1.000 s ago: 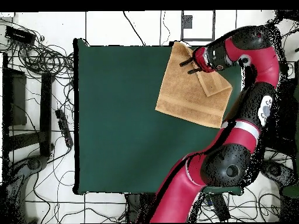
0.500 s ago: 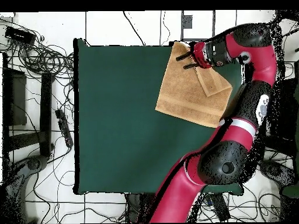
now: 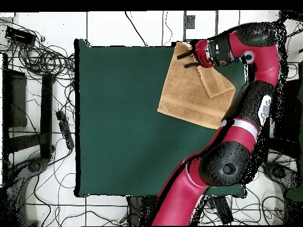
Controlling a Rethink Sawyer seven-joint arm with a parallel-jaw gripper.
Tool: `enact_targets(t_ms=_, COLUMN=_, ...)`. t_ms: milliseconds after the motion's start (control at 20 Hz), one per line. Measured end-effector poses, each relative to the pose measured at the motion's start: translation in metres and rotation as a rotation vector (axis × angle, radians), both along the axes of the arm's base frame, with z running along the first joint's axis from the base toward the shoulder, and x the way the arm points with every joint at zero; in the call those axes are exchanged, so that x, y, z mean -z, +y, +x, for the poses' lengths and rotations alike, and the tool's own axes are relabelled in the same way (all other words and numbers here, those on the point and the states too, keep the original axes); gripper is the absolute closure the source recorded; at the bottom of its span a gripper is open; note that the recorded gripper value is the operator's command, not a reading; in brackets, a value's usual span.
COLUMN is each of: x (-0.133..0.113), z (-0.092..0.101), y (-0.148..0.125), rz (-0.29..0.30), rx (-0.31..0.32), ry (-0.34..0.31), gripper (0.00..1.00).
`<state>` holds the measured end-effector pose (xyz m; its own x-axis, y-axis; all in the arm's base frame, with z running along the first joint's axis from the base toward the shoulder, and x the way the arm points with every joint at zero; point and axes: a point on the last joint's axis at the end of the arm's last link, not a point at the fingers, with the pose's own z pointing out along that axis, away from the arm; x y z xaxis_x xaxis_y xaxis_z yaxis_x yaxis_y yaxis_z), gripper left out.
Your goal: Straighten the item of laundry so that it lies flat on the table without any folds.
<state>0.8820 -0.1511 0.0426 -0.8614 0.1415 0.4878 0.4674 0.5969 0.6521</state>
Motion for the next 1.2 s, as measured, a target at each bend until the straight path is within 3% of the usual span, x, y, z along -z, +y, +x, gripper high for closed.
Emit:
enact_targets(t_ms=400, x=0.018, z=-0.005, y=0.019, rz=-0.016, rx=-0.034, ry=0.031, gripper=0.0)
enact_targets(t_ms=900, x=0.055, z=-0.02, y=0.098, rz=-0.038, rx=-0.119, ry=0.094, gripper=0.0)
enact_targets(t_ms=1050, x=0.064, z=-0.024, y=0.119, rz=-0.059, rx=-0.146, ry=0.11, gripper=0.0)
enact_targets(t_ms=1200, x=0.083, z=-0.03, y=0.134, rz=-0.12, rx=-0.176, ry=0.12, gripper=0.0)
